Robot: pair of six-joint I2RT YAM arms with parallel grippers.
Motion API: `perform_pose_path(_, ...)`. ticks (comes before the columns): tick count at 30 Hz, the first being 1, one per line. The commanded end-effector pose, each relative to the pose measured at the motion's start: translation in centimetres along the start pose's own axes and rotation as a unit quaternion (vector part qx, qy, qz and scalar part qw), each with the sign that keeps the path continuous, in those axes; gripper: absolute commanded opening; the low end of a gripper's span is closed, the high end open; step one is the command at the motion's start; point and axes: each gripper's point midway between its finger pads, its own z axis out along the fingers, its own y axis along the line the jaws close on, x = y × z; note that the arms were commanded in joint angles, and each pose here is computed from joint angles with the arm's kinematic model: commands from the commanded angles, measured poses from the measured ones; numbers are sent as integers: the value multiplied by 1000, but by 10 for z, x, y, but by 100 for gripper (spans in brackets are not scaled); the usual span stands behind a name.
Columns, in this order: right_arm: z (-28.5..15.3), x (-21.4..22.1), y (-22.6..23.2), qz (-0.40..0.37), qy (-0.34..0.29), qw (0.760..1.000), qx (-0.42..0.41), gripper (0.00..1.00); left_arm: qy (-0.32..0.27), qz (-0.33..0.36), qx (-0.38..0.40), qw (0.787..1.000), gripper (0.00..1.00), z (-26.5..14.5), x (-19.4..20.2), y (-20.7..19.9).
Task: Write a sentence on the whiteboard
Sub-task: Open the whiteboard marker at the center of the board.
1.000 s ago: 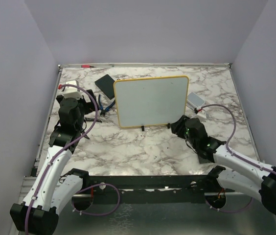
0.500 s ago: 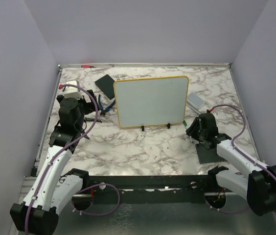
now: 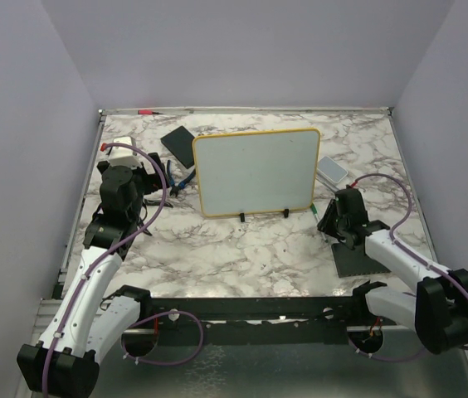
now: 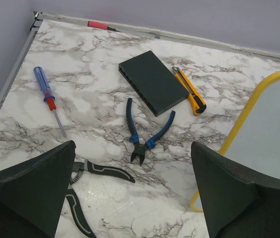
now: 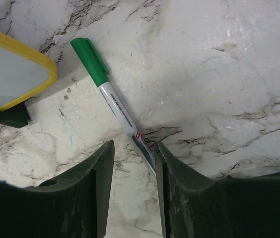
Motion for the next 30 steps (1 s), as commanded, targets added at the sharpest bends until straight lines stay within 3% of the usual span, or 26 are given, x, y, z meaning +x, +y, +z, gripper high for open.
perform_pose_path(1, 1, -2, 0, -13, 9, 1000, 5, 41, 3, 3, 10, 1000, 99, 1, 4, -3)
perform_pose_path(14, 6, 12, 17, -14, 36, 999, -27, 36, 2, 2, 11, 1000, 99, 1, 4, -3)
perform_pose_path(30, 10, 18, 13, -43, 35, 997, 46, 32, 2, 1, 12, 1000, 99, 1, 4, -3)
